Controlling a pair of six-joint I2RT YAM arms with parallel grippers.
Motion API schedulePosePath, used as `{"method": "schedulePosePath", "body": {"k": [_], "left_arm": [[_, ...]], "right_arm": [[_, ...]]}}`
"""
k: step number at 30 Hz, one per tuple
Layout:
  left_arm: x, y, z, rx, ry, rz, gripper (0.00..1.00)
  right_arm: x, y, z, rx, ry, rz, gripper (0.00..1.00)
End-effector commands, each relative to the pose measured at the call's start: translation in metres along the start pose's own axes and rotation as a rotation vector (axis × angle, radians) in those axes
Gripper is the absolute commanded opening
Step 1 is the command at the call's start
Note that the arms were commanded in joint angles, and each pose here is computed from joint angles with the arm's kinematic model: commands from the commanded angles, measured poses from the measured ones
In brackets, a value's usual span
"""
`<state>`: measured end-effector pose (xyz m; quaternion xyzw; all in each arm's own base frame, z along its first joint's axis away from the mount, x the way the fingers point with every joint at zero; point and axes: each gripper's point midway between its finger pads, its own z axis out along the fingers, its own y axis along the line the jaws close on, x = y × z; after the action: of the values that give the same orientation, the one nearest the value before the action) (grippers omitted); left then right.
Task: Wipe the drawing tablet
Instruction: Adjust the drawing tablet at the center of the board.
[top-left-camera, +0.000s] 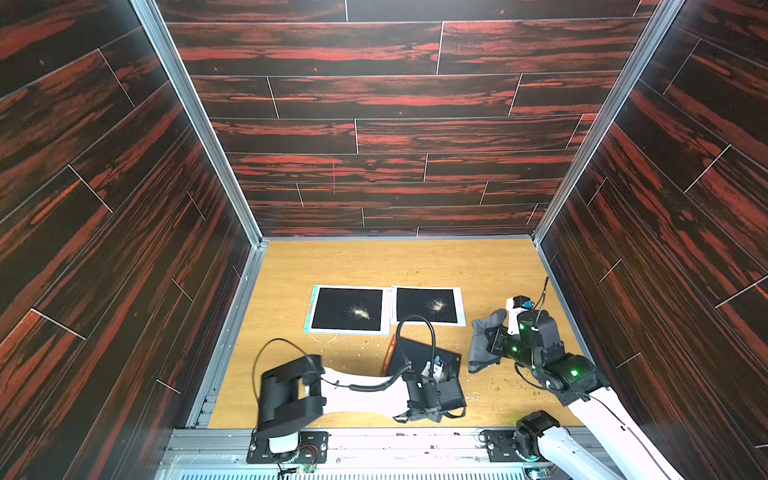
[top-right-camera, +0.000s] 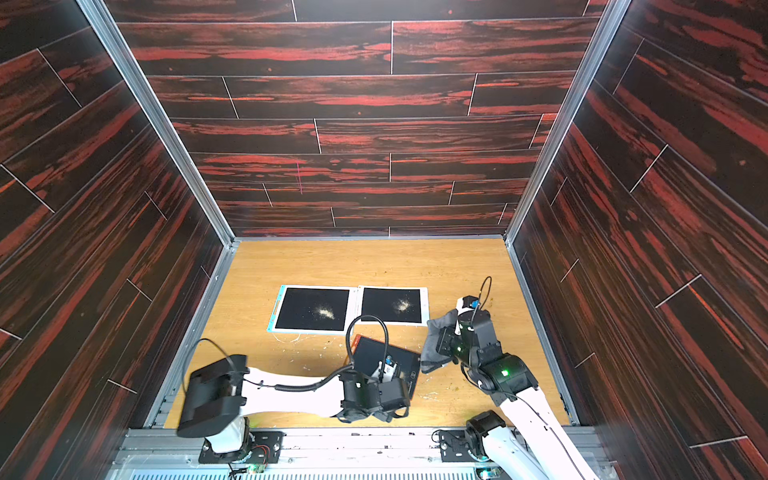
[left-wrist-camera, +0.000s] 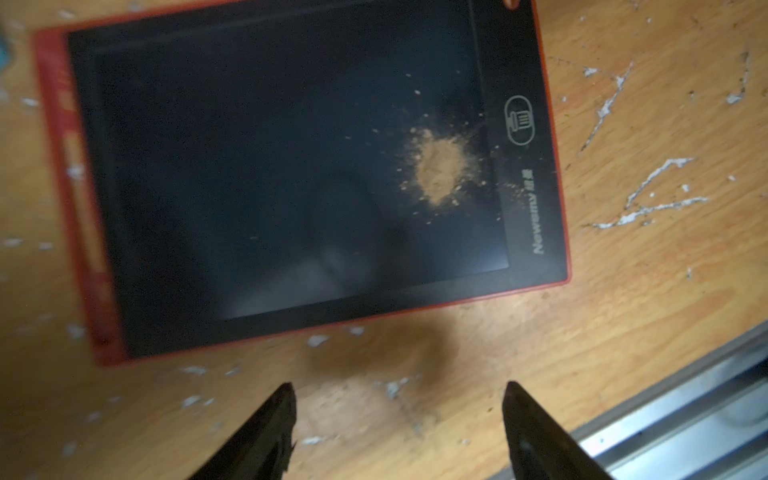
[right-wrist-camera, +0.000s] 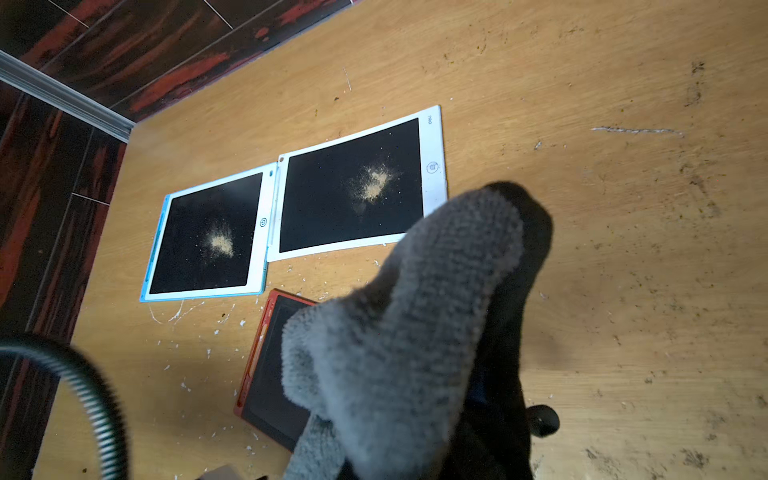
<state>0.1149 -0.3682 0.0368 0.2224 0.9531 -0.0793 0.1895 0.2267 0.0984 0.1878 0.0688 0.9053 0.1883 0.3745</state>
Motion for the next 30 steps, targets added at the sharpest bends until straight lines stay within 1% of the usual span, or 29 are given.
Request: {"method": "schedulePosePath", "body": {"k": [1,4,12,17,21,30], "left_arm": [[-0.001,-0.026,0.002,0.082,0.014,-0.050,0.78],[0.001,-0.036,0.006,0.104,0.032,-0.051,0.78],[0.000,-0.040,0.019,0.075,0.037,-0.048,0.80],[-0.015,-0.051,0.025,0.106,0.011,-0.059,0.80],[-0.028,-0.051,0.032,0.114,0.002,-0.071,0.80],[-0.048,-0.038,0.048,0.133,0.006,-0.105,0.80]], "right_arm": [[-0.007,-0.004,-0.011,0.016,-0.037,0.024,0.00],[-0.010,-0.005,-0.017,0.021,-0.059,0.027,0.00],[-0.015,-0.003,-0.024,0.004,-0.090,0.045,0.00],[-0.026,-0.004,-0.040,0.004,-0.154,0.055,0.00],[-0.035,-0.003,-0.054,0.000,-0.204,0.051,0.00],[-0.046,0.002,-0.070,-0.003,-0.228,0.027,0.00]]}}
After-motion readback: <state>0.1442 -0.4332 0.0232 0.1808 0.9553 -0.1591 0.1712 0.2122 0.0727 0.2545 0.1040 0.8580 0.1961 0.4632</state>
